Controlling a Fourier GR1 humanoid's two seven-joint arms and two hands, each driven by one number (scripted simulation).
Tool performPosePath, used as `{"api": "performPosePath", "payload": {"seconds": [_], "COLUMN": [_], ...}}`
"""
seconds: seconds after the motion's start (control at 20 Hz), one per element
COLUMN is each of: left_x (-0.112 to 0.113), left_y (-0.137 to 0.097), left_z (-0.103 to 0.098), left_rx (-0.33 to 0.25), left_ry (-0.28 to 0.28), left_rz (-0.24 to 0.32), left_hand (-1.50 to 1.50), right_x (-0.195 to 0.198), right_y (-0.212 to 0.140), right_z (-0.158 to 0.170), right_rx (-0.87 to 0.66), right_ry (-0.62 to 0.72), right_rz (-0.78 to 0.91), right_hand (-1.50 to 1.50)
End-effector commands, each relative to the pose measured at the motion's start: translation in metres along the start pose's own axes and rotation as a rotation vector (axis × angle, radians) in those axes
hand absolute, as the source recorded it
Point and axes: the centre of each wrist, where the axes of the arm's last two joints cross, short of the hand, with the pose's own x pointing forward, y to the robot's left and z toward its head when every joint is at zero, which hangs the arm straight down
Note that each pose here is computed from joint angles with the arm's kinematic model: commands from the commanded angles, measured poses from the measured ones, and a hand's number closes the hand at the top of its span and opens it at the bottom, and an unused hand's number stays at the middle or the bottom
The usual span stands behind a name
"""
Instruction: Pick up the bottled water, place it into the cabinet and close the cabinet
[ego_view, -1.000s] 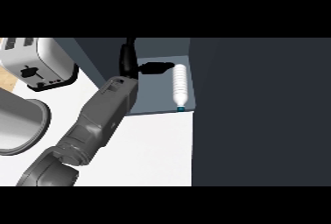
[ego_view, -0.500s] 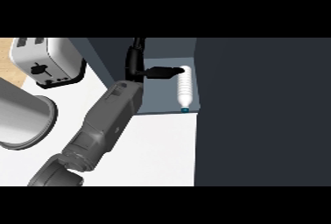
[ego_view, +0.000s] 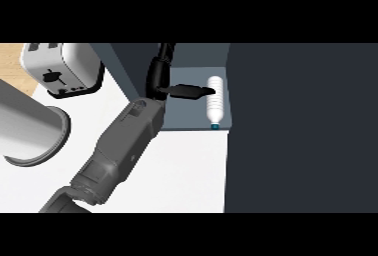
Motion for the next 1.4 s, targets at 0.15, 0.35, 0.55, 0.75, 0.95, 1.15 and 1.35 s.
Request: {"api": "performPosePath", "payload": {"seconds": [0.15, 0.35, 0.55, 0.75, 0.95, 1.15, 1.35], "left_x": [-0.013, 0.010, 0.022, 0.056, 0.092, 0.124, 0.139], "left_y": [0.030, 0.014, 0.020, 0.005, 0.029, 0.030, 0.044], "left_z": [0.040, 0.048, 0.078, 0.107, 0.150, 0.195, 0.218], "left_rx": [0.042, 0.029, 0.016, 0.047, 0.009, -0.021, -0.003], "left_ry": [0.072, 0.069, 0.046, 0.025, 0.034, 0.045, 0.021], "left_rz": [0.139, 0.194, 0.226, 0.286, 0.317, 0.339, 0.346], "left_hand": [-1.50, -1.50, -1.50, -1.50, -1.50, -1.50, -1.50], "right_x": [-0.005, -0.002, 0.003, 0.002, 0.012, 0.015, 0.018], "right_y": [0.013, 0.007, 0.010, 0.028, 0.015, 0.016, 0.023], "right_z": [0.004, 0.000, 0.003, 0.004, 0.006, -0.002, -0.003], "right_rx": [-0.026, -0.046, -0.020, 0.002, 0.002, 0.104, 0.243], "right_ry": [-0.004, 0.021, 0.027, 0.025, 0.023, 0.037, 0.132], "right_rz": [0.001, 0.005, 0.002, 0.002, 0.029, 0.082, 0.119], "right_hand": [-1.50, -1.50, -1.50, -1.50, -1.50, -1.50, 1.50]}}
